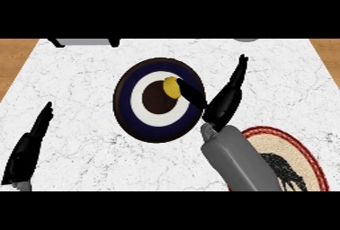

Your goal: Pick the lemon from the placemat and place it in the plate

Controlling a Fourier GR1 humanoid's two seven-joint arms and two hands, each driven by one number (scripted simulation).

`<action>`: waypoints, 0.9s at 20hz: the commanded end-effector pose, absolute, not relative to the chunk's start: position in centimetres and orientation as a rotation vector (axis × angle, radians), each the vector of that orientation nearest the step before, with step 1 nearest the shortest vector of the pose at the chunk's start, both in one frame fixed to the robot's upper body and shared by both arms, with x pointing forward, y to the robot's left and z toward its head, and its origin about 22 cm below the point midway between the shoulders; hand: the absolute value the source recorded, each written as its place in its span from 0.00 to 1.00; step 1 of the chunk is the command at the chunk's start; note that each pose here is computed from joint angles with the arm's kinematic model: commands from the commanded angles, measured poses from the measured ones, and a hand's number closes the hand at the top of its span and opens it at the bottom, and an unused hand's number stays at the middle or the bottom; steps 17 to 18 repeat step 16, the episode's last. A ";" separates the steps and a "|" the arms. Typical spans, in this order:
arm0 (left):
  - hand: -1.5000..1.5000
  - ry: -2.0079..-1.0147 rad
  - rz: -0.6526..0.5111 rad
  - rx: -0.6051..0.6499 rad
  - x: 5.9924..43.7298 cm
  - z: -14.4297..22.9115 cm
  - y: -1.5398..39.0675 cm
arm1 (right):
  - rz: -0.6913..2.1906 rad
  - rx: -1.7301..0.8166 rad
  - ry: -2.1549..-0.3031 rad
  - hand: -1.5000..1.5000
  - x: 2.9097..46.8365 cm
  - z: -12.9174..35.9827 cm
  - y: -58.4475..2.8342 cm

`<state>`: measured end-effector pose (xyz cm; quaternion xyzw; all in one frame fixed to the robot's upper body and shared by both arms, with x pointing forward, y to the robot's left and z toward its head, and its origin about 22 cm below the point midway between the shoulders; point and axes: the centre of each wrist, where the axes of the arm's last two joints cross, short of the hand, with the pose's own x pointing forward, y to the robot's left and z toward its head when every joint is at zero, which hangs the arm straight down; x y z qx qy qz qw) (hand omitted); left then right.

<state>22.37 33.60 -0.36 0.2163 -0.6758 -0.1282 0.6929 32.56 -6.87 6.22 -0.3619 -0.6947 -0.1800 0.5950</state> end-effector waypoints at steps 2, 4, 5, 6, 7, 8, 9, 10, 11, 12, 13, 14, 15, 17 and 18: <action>0.50 -1.510 -0.278 0.498 21.0 -1.2 33.4 | -0.620 -0.779 -1.692 0.00 27.2 3.9 -9.3; 0.50 -1.516 -0.284 0.502 22.2 -0.4 34.4 | -0.625 -0.784 -1.711 0.00 24.9 3.3 -10.2; 0.50 -1.501 -0.279 0.481 20.9 -1.2 34.0 | -0.609 -0.801 -1.714 0.00 24.0 3.2 -12.1; 0.50 -1.505 -0.279 0.479 21.4 -0.5 34.4 | -0.586 -0.810 -1.727 0.00 22.3 2.8 -12.4; 0.50 -1.508 -0.298 0.485 20.6 -0.7 33.7 | -0.577 -0.812 -1.731 0.00 21.8 2.9 -13.1; 0.50 -1.513 -0.305 0.489 21.4 -0.6 34.5 | -0.558 -0.832 -1.732 0.00 21.2 2.8 -14.4; 0.50 -1.525 -0.294 0.469 21.5 -0.9 34.8 | -0.532 -0.833 -1.747 0.00 20.5 2.5 -14.2; 0.50 -1.503 -0.298 0.468 20.9 0.6 34.7 | -0.525 -0.824 -1.732 0.00 18.7 2.6 -14.9; 0.50 -1.512 -0.289 0.459 20.2 -0.4 33.0 | -0.519 -0.855 -1.720 0.00 18.6 2.3 -15.7; 0.50 -1.503 -0.283 0.490 22.2 -1.0 34.4 | -0.534 -0.850 -1.724 0.00 18.8 3.2 -16.7; 0.50 -1.510 -0.289 0.464 21.3 -0.7 33.2 | -0.525 -0.849 -1.735 0.00 18.5 2.3 -15.3; 0.50 -1.506 -0.281 0.489 21.4 -1.8 33.8 | -0.515 -0.859 -1.721 0.00 17.6 2.5 -16.4; 0.50 -1.499 -0.284 0.460 20.1 -1.0 34.1 | -0.532 -0.857 -1.697 0.00 17.3 3.3 -17.7; 0.50 -1.501 -0.290 0.470 21.6 -1.2 34.6 | -0.515 -0.864 -1.722 0.00 17.4 2.7 -16.8; 0.50 -1.501 -0.290 0.470 21.6 -1.2 34.6 | -0.515 -0.864 -1.722 0.00 17.4 2.7 -16.8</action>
